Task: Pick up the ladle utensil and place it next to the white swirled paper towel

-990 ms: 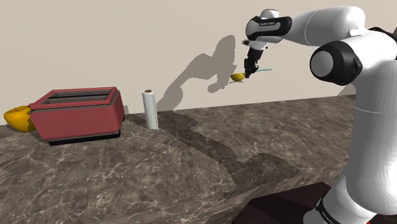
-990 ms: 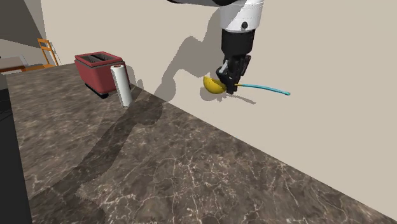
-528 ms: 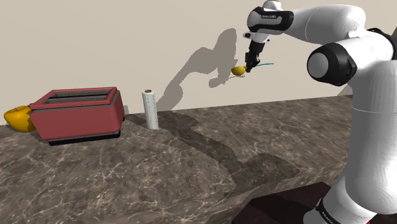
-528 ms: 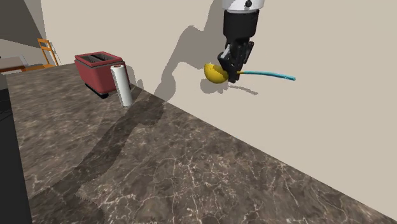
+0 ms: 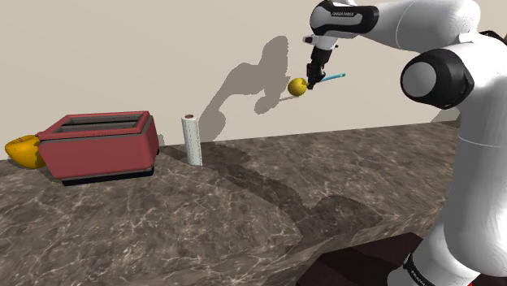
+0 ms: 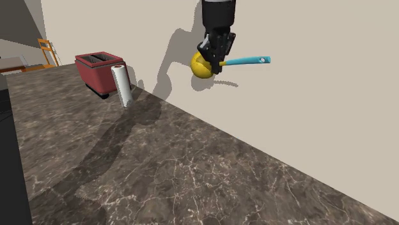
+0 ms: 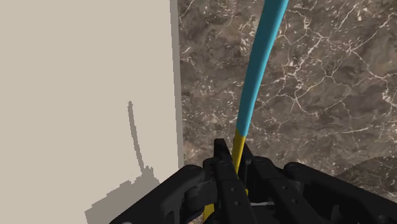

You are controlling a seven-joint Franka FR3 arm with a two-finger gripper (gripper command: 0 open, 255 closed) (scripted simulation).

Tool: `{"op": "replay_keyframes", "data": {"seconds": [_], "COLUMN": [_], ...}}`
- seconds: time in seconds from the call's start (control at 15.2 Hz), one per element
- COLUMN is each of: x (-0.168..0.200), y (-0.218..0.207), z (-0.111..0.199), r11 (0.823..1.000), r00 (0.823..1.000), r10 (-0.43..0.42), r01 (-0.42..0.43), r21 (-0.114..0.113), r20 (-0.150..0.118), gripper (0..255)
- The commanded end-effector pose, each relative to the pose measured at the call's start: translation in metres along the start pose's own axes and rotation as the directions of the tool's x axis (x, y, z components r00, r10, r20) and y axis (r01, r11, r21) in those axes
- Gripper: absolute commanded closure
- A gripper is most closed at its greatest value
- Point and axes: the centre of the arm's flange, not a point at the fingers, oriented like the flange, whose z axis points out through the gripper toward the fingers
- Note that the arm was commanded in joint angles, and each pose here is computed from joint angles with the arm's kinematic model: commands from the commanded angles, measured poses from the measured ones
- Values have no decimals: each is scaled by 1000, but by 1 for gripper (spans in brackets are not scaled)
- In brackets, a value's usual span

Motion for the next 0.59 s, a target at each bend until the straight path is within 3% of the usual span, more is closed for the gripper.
{"op": "replay_keyframes", "data": {"seconds": [0.0,0.53], "x": [23,118], "y": [-12,-57], "z": [0,0], "r11": [1000,1000], "r00": [1000,1000], "r10": [1,1], "r01": [-1,-1], "r21": [0,0], "r20": [0,0], "gripper": [255,255]}}
